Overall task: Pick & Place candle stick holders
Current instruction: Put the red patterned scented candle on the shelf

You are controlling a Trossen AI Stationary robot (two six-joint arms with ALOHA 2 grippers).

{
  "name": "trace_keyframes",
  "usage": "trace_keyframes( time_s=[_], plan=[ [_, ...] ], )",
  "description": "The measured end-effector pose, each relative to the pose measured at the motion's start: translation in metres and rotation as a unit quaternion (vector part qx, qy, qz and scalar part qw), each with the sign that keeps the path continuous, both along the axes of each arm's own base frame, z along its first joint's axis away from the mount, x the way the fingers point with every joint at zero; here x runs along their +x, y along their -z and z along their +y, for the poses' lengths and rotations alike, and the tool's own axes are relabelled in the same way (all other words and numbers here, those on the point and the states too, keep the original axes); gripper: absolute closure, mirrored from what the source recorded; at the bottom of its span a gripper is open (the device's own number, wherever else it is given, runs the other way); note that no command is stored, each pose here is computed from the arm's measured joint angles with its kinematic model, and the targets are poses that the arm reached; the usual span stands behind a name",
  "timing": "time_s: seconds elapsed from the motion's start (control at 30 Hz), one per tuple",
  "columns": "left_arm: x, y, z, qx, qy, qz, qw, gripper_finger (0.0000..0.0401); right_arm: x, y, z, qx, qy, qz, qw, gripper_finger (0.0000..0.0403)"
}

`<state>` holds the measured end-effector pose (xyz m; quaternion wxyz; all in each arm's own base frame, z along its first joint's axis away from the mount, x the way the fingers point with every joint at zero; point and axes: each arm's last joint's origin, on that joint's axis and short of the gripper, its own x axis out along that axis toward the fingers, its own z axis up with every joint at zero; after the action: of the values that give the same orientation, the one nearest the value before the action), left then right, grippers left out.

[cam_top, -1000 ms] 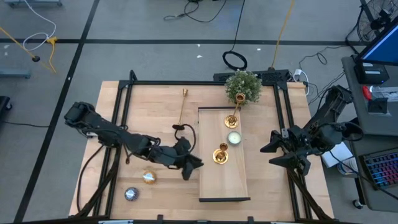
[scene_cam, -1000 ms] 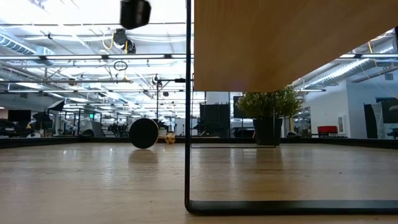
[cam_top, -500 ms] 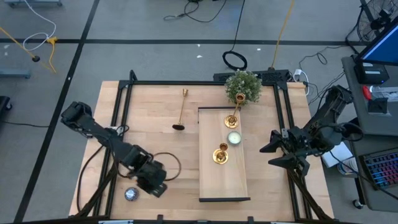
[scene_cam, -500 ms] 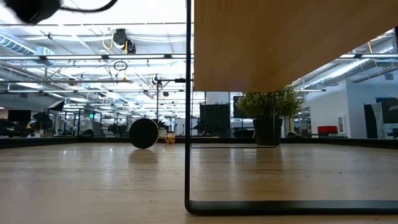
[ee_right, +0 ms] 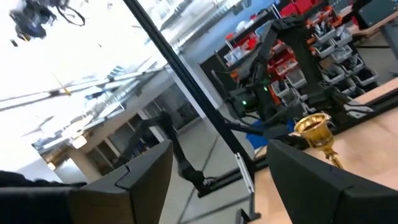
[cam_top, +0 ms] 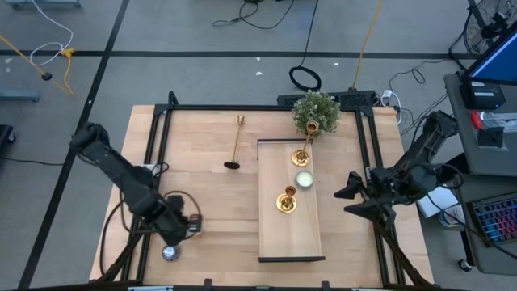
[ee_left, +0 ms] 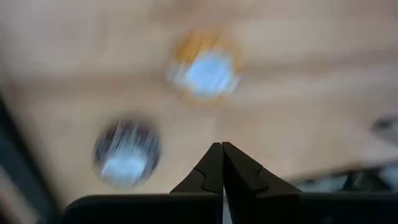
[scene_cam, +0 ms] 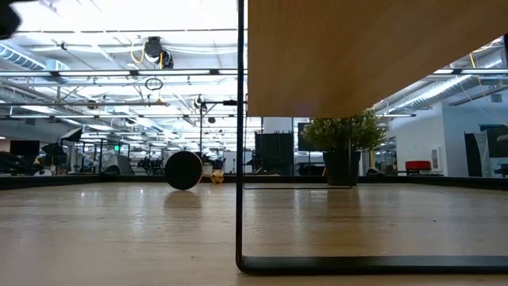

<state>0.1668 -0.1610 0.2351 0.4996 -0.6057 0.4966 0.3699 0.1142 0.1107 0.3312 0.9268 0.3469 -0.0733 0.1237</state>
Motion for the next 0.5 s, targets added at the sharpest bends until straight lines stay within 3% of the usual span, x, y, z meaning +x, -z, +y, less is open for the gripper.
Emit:
trace_keyframes(
  time_s=[0.1, 0.27, 0.4, 0.5],
  plan=[
    [-0.008, 0.007, -0.004, -0.060, 0.019, 0.009, 0.998, 0.0395, 0.000, 0.000, 0.000, -0.002, 0.001, -0.004, 1.000, 0.0148],
    [-0.010, 0.008, -0.009, -0.046, 0.046, -0.023, 0.998, 0.0398, 0.000, 0.000, 0.000, -0.012, 0.004, -0.006, 1.000, 0.0148],
    [-0.021, 0.007, -0.022, -0.040, 0.143, -0.055, 0.987, 0.0392, 0.000, 0.000, 0.000, -0.011, 0.003, -0.005, 1.000, 0.0148],
    [-0.032, 0.004, -0.035, -0.048, 0.229, -0.087, 0.968, 0.0397, 0.000, 0.000, 0.000, -0.011, 0.003, -0.005, 1.000, 0.0148]
  ],
)
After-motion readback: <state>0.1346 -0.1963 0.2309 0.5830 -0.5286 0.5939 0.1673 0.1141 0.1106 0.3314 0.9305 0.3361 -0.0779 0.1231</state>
